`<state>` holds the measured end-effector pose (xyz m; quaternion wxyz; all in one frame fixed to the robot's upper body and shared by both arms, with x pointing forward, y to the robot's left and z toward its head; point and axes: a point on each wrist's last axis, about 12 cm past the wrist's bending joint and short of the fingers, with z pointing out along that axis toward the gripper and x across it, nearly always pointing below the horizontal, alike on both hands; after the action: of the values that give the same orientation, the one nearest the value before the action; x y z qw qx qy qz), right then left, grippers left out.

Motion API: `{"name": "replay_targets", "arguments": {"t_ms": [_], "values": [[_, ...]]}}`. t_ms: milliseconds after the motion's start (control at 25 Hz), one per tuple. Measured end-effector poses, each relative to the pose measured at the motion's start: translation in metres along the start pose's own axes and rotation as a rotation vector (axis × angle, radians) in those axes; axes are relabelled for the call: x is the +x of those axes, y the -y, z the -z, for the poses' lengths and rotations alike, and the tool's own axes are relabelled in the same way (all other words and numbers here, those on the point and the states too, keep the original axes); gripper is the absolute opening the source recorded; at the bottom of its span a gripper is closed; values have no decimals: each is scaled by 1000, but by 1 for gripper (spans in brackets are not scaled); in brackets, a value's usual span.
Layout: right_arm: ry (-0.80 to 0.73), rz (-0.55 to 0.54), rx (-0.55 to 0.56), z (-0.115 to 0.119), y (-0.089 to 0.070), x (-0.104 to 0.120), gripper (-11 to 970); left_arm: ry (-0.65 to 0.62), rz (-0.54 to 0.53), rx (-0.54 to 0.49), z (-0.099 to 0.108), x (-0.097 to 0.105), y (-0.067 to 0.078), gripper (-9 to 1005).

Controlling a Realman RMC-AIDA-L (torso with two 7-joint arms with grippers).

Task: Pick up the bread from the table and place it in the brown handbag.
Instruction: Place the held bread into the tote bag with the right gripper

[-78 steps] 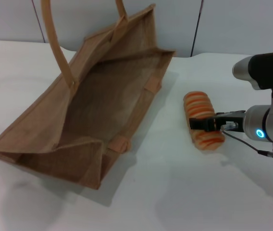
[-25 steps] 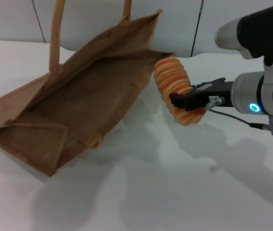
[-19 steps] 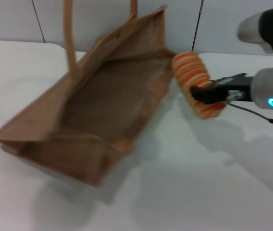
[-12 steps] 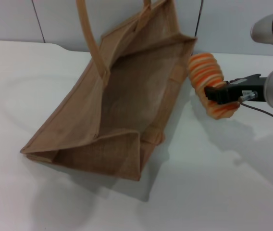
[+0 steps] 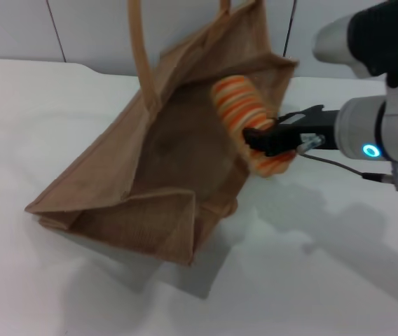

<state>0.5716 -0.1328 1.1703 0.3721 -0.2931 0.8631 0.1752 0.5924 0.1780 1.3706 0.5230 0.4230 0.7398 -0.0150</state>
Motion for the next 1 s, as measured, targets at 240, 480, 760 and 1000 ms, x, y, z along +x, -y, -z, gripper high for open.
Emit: {"name": "replay_targets", "arguments": {"t_ms": [240, 480, 760, 1000], "values": [[-21, 4, -39, -17, -3, 1, 357, 12, -25, 41, -6, -10, 17, 150], [-24, 13, -52, -28, 1, 3, 349, 24, -59, 80, -10, -23, 35, 151], [-30, 30, -63, -41, 3, -3, 349, 61, -68, 112, -9, -32, 44, 153], [-51, 15, -167, -53, -1, -10, 327, 65, -69, 113, -9, -32, 44, 154]]}}
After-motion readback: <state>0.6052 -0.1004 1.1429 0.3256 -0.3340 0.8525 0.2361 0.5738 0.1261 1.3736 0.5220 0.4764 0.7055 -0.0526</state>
